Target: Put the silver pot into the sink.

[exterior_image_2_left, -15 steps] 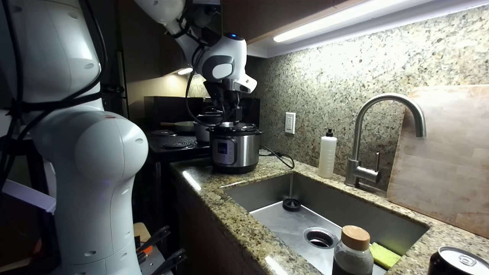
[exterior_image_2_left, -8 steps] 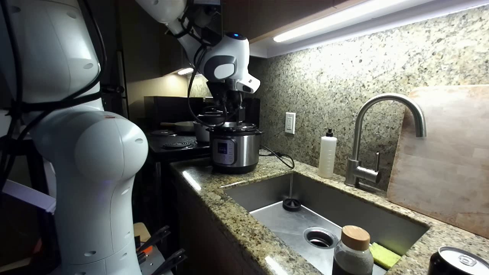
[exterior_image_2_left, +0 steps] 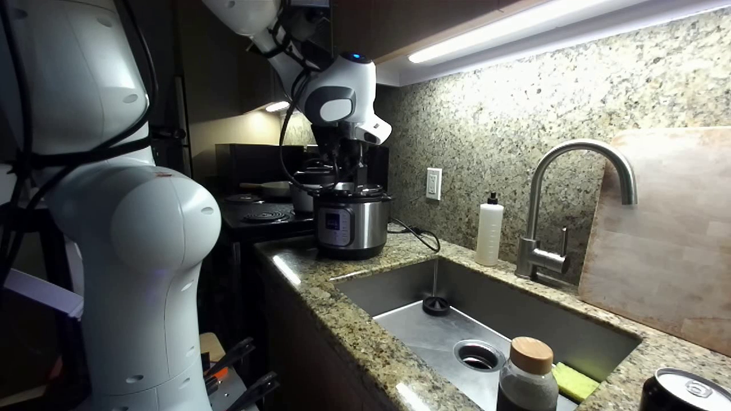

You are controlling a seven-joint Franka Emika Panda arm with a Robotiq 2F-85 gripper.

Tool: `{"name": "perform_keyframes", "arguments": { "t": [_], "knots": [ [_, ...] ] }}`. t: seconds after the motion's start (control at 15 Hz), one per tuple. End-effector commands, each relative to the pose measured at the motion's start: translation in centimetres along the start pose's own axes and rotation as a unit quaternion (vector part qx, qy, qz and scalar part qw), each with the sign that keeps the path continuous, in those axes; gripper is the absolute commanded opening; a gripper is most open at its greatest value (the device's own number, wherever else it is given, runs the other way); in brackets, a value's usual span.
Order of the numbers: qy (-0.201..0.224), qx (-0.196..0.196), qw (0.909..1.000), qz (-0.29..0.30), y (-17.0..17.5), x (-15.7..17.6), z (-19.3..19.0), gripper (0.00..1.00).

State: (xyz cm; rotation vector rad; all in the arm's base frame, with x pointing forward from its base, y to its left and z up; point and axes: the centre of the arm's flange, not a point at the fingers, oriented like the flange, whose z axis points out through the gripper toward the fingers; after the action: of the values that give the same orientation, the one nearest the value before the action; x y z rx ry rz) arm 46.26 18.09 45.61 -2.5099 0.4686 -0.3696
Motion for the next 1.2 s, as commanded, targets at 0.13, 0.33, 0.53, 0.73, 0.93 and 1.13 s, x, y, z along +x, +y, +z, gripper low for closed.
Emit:
{"name": "perform_keyframes", "arguments": {
  "t": [0.13, 0.33, 0.53, 0.73, 0.93, 1.13],
  "knots": [
    [-0.008, 0.015, 0.9997, 0.017, 1.4, -0.9, 0.9, 1.0],
    [-0.011, 0.017, 0.9996, 0.019, 1.1, -1.0, 1.0, 1.0],
    [-0.007, 0.016, 0.9998, 0.014, 1.2, -1.4, 0.3, 1.0],
    [-0.003, 0.014, 0.9999, 0.009, 1.0, -1.7, -0.4, 1.0],
    [-0.004, 0.015, 0.9999, 0.005, 0.8, -1.9, -0.7, 1.0],
    [-0.011, 0.018, 0.9998, 0.006, 0.8, -1.9, 0.0, 1.0]
  ]
}}
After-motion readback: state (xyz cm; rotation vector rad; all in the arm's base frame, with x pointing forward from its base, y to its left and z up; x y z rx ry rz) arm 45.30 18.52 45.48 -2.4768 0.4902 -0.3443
